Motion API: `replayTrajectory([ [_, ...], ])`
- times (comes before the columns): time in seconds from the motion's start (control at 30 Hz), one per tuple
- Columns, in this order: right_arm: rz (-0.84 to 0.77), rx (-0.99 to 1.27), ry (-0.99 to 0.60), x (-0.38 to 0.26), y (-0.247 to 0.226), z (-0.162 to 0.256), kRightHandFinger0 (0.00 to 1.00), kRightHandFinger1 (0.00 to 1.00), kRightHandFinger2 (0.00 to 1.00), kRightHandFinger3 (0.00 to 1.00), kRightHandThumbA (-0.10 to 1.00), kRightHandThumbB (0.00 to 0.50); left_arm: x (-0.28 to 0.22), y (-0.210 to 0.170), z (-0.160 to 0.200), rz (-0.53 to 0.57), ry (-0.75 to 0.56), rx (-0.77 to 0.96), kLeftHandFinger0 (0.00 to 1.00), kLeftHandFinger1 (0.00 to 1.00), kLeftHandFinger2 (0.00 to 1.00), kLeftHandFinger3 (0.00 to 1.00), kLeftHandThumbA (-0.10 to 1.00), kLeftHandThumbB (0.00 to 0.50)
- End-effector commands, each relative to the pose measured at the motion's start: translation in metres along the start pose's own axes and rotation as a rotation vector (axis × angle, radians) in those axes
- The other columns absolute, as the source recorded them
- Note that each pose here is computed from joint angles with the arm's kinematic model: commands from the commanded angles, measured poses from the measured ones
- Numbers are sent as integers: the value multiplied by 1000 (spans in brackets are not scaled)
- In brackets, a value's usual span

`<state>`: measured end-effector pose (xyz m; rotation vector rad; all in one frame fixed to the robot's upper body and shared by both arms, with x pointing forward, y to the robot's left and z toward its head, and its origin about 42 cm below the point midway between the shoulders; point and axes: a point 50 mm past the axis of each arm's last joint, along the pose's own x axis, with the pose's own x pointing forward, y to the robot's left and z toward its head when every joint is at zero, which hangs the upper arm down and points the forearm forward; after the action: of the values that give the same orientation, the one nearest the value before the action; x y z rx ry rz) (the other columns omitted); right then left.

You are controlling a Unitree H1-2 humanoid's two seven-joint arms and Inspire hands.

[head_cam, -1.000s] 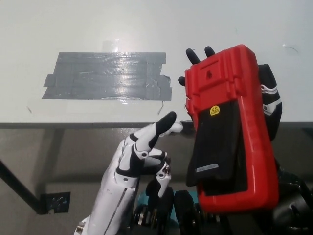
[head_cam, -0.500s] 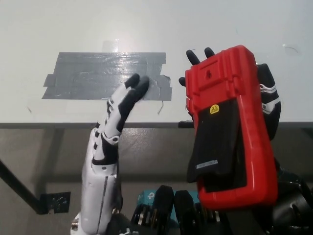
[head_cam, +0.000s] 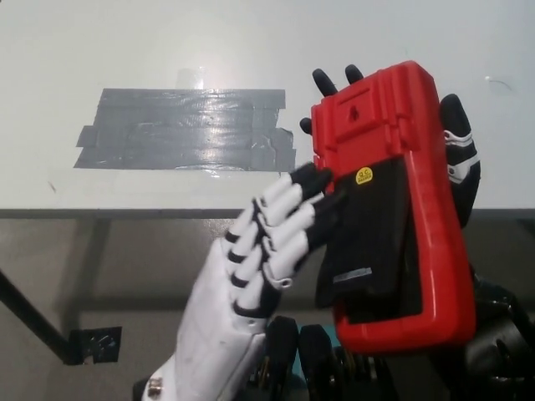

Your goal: The robot first picks the multimeter with right hand and then unfolds the black stand on the back of it using left hand

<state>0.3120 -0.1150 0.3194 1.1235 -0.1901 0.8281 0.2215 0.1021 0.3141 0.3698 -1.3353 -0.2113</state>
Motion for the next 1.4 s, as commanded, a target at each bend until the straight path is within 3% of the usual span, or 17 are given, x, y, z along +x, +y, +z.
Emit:
replayTrajectory([
  [0.0, 125, 5, -25, 15, 17, 7, 0, 0, 437, 676, -100, 94, -2, -11, 6, -6, -20, -36, 1000, 993, 988, 1000, 1000, 490],
  [0.07, 121, 31, -25, 15, 19, 6, 0, 55, 565, 734, -100, 104, -1, -11, 5, -6, -23, -51, 1000, 882, 913, 1000, 1000, 500],
  [0.1, 108, 51, -29, 15, 21, 6, 0, 94, 651, 757, -100, 117, -3, -10, 5, 7, -13, -106, 1000, 534, 674, 1000, 1000, 500],
  [0.13, 105, 60, -36, 15, 21, 5, 0, 109, 674, 770, -100, 123, -4, -10, 6, 22, -3, -136, 1000, 425, 597, 1000, 1000, 500],
  [0.23, 111, 64, -31, 15, 21, 6, 0, 133, 714, 813, -100, 108, 0, -9, 8, 71, -47, -119, 647, 5, 23, 1000, 1000, 457],
  [0.4, 103, 63, -29, 15, 21, 8, 0, 139, 720, 810, -100, 113, 5, -6, 6, 67, -66, -115, 509, 0, 15, 1000, 1000, 413],
  [0.5, 111, 56, -30, 16, 21, 8, 0, 132, 714, 812, -100, 108, 6, -6, 8, 77, -72, -102, 181, 0, 0, 1000, 1000, 473],
  [0.57, 115, 58, -31, 17, 21, 9, 0, 131, 715, 816, -100, 104, 7, -4, 9, 71, -75, -104, 272, 0, 0, 1000, 1000, 462],
  [0.63, 108, 62, -33, 17, 21, 9, 0, 130, 714, 814, -100, 106, 7, -2, 9, 68, -78, -92, 101, 0, 0, 1000, 1000, 468],
  [0.83, 107, 76, -33, 17, 21, 9, 0, 127, 721, 806, -100, 110, 7, 3, 11, 57, -61, -123, 300, 0, 0, 1000, 1000, 489],
  [0.97, 103, 96, -28, 16, 20, 8, 0, 151, 750, 823, -100, 123, 7, 10, 13, 66, -68, -125, 223, 0, 0, 1000, 1000, 419],
  [1.07, 88, 79, -39, 13, 15, 9, 0, 142, 711, 815, -100, 117, 6, 16, 14, 108, -84, -38, 176, 0, 1, 1000, 1000, 456],
  [1.13, 66, 70, -67, 14, 12, 16, 0, 124, 678, 792, -100, 107, 1, 21, 12, 140, -61, -81, 571, 81, 113, 1000, 1000, 479],
  [1.2, 32, 74, -102, 13, 5, 20, 0, 131, 717, 825, -100, 96, -10, 31, 13, 147, -28, -92, 1000, 511, 587, 1000, 999, 500],
  [1.23, 24, 72, -110, 13, 4, 21, 0, 150, 753, 892, -100, 100, -12, 33, 13, 140, -23, -84, 1000, 592, 676, 1000, 998, 500],
  [1.3, 2, 86, -149, 19, -4, 33, 0, 191, 828, 1000, -100, 88, -21, 43, 8, 126, 26, 41, 1000, 1000, 1000, 1000, 1000, 475],
  [1.37, -25, 82, -169, 21, -8, 42, 0, 195, 830, 1000, -100, 93, -30, 44, 7, 132, 64, 81, 1000, 1000, 1000, 1000, 1000, 449],
])
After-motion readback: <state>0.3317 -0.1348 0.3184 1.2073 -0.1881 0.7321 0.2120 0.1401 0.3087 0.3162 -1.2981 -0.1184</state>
